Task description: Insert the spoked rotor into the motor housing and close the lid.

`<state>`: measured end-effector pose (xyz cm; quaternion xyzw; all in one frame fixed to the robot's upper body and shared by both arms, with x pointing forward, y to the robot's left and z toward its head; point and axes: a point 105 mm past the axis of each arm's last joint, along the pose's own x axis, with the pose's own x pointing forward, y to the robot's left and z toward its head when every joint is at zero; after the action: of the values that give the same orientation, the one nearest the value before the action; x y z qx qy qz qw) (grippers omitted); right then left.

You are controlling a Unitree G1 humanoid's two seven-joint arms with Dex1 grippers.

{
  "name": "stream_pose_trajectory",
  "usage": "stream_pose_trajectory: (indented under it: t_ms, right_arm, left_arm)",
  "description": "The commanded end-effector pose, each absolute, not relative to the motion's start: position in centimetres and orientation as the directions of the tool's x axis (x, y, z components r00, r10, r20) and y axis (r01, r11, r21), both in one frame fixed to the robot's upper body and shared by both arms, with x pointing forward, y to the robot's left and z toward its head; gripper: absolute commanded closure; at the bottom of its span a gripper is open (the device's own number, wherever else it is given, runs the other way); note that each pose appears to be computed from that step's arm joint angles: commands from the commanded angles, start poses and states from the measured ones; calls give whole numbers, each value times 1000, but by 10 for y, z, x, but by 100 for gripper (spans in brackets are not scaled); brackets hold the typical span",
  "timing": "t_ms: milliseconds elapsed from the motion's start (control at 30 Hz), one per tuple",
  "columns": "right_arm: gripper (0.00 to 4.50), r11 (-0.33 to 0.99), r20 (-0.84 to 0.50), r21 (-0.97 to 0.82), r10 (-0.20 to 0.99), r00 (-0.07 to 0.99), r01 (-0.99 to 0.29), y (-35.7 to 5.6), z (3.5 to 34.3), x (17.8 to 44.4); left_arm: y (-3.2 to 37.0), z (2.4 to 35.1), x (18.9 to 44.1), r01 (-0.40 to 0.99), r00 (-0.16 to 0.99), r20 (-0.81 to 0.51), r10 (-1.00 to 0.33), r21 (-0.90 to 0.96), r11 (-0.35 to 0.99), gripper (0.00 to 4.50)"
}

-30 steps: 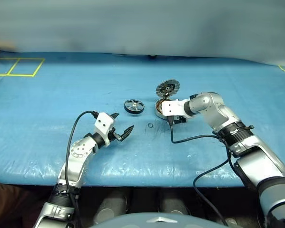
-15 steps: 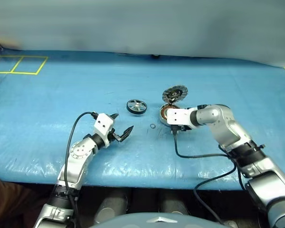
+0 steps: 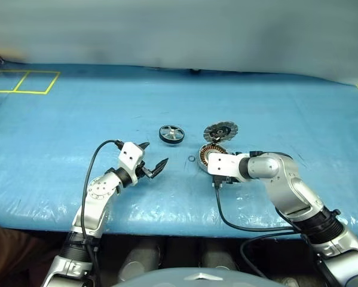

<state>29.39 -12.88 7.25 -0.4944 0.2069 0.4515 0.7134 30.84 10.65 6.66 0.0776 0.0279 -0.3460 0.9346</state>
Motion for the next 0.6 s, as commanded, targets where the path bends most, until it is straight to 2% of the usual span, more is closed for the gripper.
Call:
stream_pose_trajectory:
  t_ms: [33,200,267,400,600]
  right_arm:
    - [233,92,-758,-472,466,457,-877,-118,63,282]
    - [233,105,-752,-482,459,473,-870,-118,64,284]
    - [160,124,-736,-503,457,499,-855,-119,68,289]
    - [43,156,-688,-516,510,516,-842,-112,80,290]
    - [43,200,-623,-542,556,550,-816,-111,103,292]
  left_arm:
    - [101,76,309,658,751,-77,-655,155,737,0]
    - [100,76,309,661,749,-76,-658,153,735,0]
    - [101,77,309,662,748,-76,-659,153,734,0]
    - [100,76,309,665,746,-81,-661,154,731,0]
    - [99,76,309,672,740,-84,-668,151,725,0]
